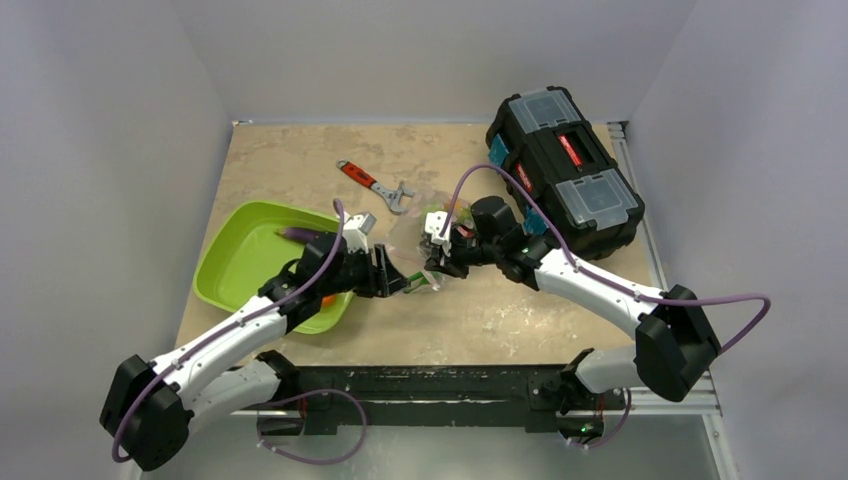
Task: Open the zip-top bag and remove the fake food
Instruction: Pick up the fake vegetable from the zipper food storage bag.
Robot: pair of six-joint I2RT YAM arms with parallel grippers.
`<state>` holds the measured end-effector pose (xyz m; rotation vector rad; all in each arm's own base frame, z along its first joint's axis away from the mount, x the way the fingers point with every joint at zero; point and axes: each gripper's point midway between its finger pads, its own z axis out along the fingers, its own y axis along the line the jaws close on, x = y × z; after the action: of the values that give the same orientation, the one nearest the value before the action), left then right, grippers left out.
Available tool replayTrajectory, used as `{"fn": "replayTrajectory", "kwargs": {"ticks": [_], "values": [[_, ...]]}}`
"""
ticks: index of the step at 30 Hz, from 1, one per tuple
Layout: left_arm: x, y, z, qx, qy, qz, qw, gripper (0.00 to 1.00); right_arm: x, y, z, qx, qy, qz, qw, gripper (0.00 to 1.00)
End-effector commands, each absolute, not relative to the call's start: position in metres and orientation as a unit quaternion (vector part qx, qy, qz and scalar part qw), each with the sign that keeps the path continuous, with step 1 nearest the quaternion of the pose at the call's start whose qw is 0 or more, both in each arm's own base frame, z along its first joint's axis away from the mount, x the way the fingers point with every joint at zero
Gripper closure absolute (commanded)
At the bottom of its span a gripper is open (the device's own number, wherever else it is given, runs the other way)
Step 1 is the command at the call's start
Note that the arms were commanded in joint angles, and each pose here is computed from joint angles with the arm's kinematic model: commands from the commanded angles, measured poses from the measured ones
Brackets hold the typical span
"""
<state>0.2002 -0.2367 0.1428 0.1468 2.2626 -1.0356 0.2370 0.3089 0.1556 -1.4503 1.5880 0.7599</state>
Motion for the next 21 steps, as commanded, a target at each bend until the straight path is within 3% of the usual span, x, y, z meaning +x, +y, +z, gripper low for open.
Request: {"fn": "replayTrajectory", "kwargs": {"ticks": [1,21], "values": [[0.224,-0.248,0.158,0.052,0.839,-0.397,0.368,0.48,0.239,0.311,0.171,-0.582,0.615,0.306,0.436,0.89],[0.235,-0.260,0.110,0.081,0.859,-0.362,0.353,0.52,0.241,0.309,0.165,-0.583,0.619,0.302,0.432,0.89]]}}
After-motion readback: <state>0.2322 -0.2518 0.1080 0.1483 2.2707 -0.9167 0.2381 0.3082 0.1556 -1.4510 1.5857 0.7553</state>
